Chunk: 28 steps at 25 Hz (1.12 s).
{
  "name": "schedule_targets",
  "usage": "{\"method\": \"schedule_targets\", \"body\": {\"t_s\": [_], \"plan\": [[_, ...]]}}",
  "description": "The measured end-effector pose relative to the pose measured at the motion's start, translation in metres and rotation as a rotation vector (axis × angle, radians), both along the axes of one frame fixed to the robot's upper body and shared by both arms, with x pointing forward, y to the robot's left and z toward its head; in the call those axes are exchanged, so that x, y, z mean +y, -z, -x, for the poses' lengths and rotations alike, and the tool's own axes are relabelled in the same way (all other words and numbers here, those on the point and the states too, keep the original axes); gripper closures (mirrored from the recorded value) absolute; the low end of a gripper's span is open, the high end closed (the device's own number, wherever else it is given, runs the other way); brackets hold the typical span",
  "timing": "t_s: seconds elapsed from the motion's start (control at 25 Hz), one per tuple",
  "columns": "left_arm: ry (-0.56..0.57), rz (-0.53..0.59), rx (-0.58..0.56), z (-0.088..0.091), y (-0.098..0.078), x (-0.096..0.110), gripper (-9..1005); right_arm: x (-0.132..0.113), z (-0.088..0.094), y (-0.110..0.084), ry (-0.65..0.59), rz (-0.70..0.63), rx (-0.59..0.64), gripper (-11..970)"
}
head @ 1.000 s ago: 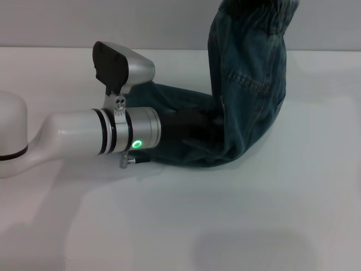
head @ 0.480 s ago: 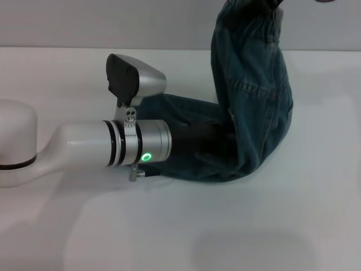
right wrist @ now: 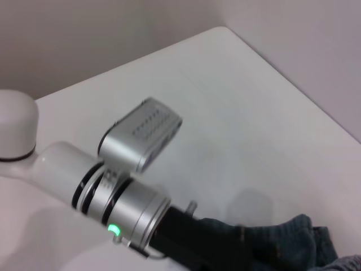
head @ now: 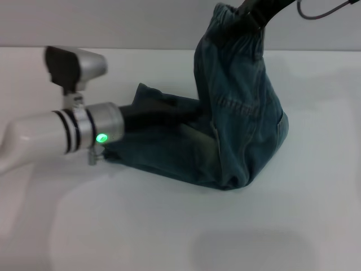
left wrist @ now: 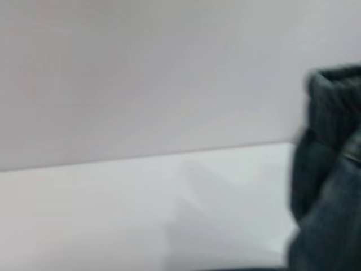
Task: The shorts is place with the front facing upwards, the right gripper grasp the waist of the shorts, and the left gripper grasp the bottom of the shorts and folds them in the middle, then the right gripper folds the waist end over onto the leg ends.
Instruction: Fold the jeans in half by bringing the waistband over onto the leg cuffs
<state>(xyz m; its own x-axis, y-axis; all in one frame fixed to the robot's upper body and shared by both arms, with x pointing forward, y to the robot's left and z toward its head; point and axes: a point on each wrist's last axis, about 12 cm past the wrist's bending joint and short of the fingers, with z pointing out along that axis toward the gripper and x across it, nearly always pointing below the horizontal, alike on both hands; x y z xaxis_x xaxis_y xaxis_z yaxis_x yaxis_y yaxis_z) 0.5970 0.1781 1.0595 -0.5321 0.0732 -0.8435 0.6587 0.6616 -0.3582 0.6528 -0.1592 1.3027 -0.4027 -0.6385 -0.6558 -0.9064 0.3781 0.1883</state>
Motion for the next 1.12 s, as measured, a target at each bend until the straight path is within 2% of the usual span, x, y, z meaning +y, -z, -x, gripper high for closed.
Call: {"method": "schedule_targets", "body": {"t_s": [0.2,0.36,0.48,0.72,1.08,1.12], "plan": [[-0.140,-0.007,-0.015,-0.008,0.001,0.029,181,0.007,0.000,0.007,-0.021,-0.006,-0.014,909],[-0.267,0.028,-0.037,-0.012,-0.002,0.055,184,0.012,-0.002,0.012,-0.027,-0.029,-0.027,908],[-0.320,0.051,-0.050,-0.012,-0.004,0.067,185,0.019,-0.005,0.018,-0.027,-0.054,-0.033,907],[-0.361,0.061,-0.077,-0.013,-0.007,0.077,188,0.037,-0.007,0.027,-0.040,-0.090,-0.071,903],[-0.359,0.046,-0.087,-0.015,-0.007,0.076,193,0.065,-0.015,0.055,-0.016,-0.073,-0.090,896],[-0.361,0.047,-0.088,-0.015,-0.007,0.076,193,0.066,-0.015,0.055,-0.014,-0.073,-0.095,857]]}}
